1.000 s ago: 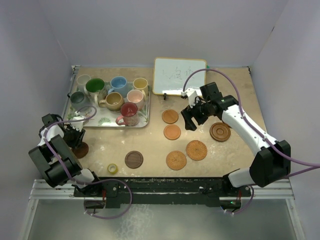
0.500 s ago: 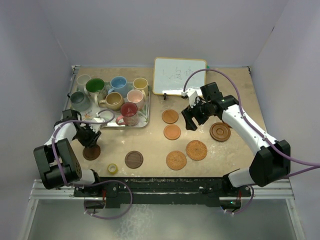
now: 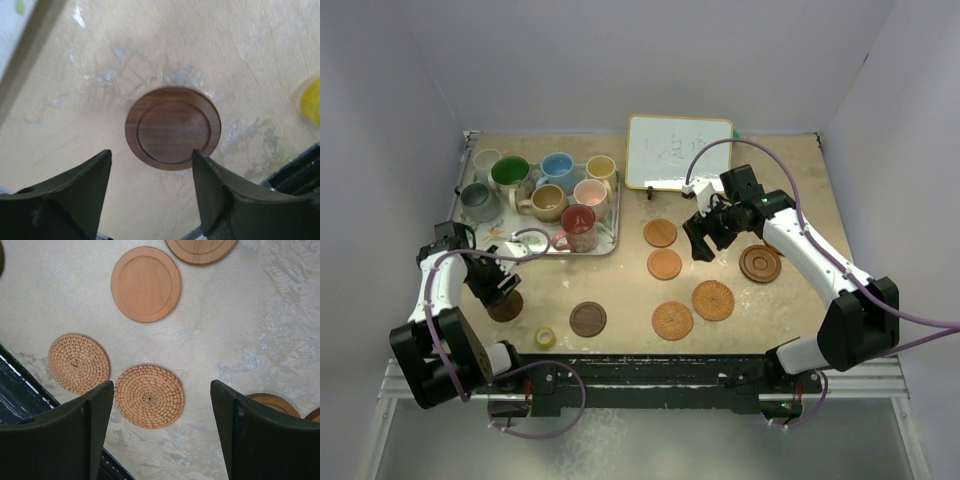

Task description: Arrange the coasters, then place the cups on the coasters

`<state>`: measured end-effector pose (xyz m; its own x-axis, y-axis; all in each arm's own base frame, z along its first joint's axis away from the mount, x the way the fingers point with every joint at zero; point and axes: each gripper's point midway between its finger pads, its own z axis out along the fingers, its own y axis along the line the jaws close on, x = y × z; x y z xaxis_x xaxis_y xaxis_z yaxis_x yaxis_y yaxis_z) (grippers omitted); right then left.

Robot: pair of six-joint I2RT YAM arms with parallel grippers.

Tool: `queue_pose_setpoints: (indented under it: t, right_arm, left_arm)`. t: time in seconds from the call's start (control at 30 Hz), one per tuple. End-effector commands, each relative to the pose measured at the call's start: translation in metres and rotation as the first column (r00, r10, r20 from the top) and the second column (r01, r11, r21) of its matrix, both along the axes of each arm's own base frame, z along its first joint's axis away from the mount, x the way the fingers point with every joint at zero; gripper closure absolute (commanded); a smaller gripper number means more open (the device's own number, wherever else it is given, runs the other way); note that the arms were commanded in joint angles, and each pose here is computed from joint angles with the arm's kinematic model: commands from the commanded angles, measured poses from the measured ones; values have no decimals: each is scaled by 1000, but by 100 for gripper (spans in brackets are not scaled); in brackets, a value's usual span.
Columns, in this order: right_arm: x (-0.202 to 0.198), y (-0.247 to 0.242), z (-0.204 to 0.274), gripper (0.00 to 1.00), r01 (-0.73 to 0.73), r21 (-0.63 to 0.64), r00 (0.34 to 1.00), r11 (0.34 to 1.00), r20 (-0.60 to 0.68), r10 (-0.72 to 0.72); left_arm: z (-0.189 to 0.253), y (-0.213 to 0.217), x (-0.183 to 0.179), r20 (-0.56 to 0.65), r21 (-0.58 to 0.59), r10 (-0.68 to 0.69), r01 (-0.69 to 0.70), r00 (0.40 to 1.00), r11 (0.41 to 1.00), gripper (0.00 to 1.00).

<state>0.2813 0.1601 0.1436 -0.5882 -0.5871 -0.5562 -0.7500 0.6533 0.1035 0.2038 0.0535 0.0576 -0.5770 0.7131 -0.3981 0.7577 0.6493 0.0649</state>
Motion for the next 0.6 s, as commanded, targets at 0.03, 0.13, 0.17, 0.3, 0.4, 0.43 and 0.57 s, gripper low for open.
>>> queue_pose_setpoints:
  t: [0.03,0.13,0.17,0.3,0.4,0.43,0.57]
  right_arm:
    - [3,0,5,20,-15,5,999,1000,30,14]
    - [2,1,6,20,-21,12,999,1000,28,21]
    - [1,2,6,20,-22,14,999,1000,27,22]
    - [1,3,7,20,-28,18,999,999,21,28]
    - [0,3,6,20,-29,18,999,999,19,29]
    - [0,3,6,20,-29,17,999,999,17,29]
    - [0,2,3,20,-27,13,1000,1000,7,27]
  left_arm:
    - [-6,29,-22,-112,15,-109,112,988,994,31]
    - [-14,48,-33,-166,7,-145,148,975,989,27]
    - [-19,52,-36,-187,5,-149,153,971,988,26]
    - [-35,53,-35,-178,8,-193,198,965,980,24]
    - [-41,45,-29,-127,-7,-221,222,967,975,23]
    - [-41,42,-28,-117,-13,-227,228,967,974,23]
    - [-50,29,-31,-131,-12,-270,270,954,963,25]
